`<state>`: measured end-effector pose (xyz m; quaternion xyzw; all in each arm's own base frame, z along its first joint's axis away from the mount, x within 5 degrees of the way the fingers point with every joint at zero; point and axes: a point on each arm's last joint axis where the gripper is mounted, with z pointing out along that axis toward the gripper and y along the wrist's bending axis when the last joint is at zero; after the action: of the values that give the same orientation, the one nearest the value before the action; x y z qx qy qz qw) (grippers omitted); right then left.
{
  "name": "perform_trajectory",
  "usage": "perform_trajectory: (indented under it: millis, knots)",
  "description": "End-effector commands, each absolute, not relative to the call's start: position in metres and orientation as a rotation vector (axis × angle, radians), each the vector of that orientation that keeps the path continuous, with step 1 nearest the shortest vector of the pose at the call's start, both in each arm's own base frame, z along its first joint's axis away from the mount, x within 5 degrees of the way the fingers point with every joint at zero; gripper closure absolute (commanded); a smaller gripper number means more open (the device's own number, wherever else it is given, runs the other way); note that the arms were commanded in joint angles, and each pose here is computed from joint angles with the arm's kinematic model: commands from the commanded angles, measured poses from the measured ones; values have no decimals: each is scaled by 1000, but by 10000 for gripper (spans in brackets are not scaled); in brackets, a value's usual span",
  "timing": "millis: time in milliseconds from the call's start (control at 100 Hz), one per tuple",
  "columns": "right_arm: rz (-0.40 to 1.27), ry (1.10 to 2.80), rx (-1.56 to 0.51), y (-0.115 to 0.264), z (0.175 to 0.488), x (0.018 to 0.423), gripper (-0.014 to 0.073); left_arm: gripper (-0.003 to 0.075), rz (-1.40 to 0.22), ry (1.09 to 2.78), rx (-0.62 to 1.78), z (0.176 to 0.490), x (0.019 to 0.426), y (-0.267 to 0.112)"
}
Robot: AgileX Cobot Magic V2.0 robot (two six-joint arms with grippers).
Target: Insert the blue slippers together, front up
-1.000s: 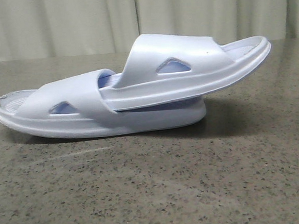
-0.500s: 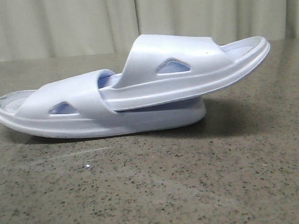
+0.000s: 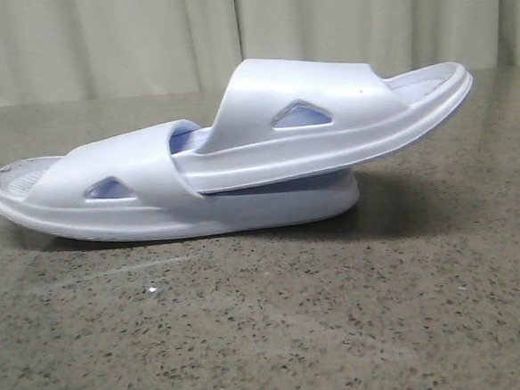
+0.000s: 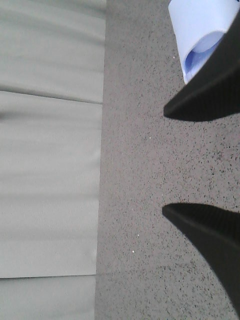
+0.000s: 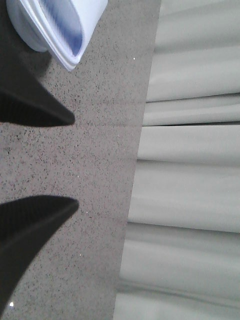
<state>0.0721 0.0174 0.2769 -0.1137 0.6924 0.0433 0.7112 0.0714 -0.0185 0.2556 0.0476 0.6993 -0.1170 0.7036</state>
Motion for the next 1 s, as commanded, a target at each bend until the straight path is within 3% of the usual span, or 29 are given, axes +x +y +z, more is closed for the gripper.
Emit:
perform_trajectory:
  millis: [0, 180, 990]
  knots:
    - [44, 1455, -215, 13, 291, 72, 490, 511, -261, 1533, 97, 264, 71, -18]
    - [44, 1455, -215, 13, 291, 72, 699, 706, -261, 1533, 97, 264, 71, -18]
    - [54, 1472, -227, 14, 290, 72, 702, 704, -268, 1535, 99, 264, 71, -18]
